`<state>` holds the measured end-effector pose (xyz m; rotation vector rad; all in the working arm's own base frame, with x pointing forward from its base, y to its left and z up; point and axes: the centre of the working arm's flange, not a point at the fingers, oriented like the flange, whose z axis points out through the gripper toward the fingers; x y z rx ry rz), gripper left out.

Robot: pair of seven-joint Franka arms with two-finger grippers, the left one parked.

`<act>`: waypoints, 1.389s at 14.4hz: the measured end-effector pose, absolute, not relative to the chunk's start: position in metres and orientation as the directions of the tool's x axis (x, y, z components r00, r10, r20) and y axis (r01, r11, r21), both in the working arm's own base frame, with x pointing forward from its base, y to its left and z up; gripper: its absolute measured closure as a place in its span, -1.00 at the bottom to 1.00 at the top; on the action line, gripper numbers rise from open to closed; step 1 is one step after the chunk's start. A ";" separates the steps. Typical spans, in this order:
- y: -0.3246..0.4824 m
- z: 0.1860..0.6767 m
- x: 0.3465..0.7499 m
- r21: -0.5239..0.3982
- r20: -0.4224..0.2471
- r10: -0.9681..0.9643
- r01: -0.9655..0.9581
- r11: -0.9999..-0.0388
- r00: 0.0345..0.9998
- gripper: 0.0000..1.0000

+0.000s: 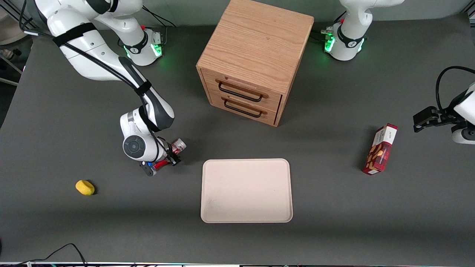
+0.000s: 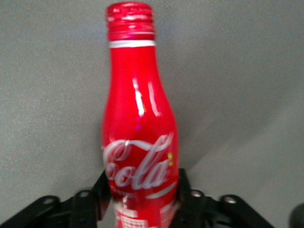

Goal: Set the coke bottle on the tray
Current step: 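Close the right gripper around the bottle's body and lift it upright, then carry the upright bottle with the right gripper onto the cream tray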

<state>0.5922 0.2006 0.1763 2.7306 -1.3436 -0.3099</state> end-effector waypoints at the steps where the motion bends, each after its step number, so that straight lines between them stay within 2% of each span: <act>1: 0.201 0.177 0.592 0.161 -0.144 -0.791 -0.775 -0.612 0.595 -0.07; 3: 0.201 0.178 0.594 0.154 -0.136 -0.788 -0.773 -0.616 0.600 -0.07; 6: 0.205 0.200 0.609 0.125 -0.087 -0.765 -0.755 -0.644 0.638 -0.07; 12: 0.219 0.346 0.664 0.073 -0.049 -0.633 -0.629 -0.774 0.773 -0.07; 14: 0.233 0.384 0.672 0.015 -0.032 -0.522 -0.522 -0.853 0.852 -0.07; 17: 0.271 0.418 0.675 -0.052 0.023 -0.252 -0.250 -0.967 0.968 -0.07; 20: 0.296 0.415 0.692 -0.097 0.066 -0.077 -0.071 -0.993 0.995 -0.07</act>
